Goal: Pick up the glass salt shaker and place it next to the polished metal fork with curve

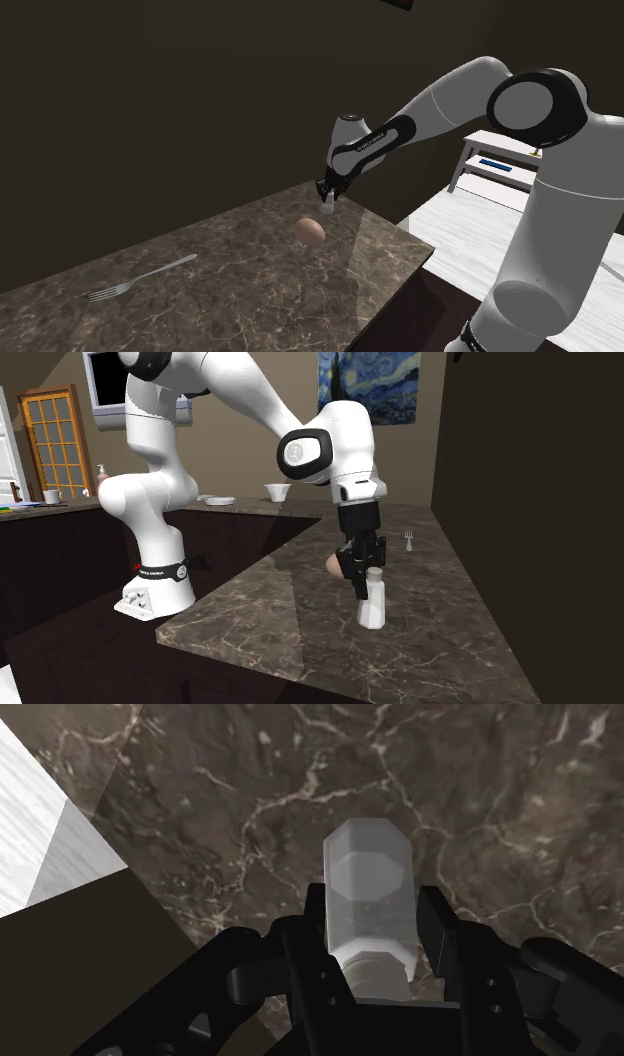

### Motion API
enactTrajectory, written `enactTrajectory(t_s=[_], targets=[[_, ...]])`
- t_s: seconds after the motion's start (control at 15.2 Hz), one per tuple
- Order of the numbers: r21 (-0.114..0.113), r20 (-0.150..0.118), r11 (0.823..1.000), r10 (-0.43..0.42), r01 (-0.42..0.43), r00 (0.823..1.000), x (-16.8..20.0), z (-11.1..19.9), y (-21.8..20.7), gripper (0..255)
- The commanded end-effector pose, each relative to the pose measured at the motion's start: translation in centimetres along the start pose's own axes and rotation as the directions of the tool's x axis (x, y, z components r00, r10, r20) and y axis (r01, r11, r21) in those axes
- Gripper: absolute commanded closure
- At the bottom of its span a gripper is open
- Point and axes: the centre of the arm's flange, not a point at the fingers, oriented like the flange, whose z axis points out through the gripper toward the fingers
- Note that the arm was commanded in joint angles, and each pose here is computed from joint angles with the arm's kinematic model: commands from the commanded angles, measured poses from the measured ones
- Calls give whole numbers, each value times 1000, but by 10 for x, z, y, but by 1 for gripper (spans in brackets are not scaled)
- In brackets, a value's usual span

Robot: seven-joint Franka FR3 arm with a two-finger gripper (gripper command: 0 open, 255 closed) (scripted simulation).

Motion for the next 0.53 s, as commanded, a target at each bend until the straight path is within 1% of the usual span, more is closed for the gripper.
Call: enactTrajectory(t_s=[0.0,0.4,0.46], targets=[[-1,1,1000,1,-1,1000,0,0,0,255],[-1,1,1000,1,-1,1000,0,1,0,255],[-1,1,1000,1,-1,1000,1,-5,1,255]])
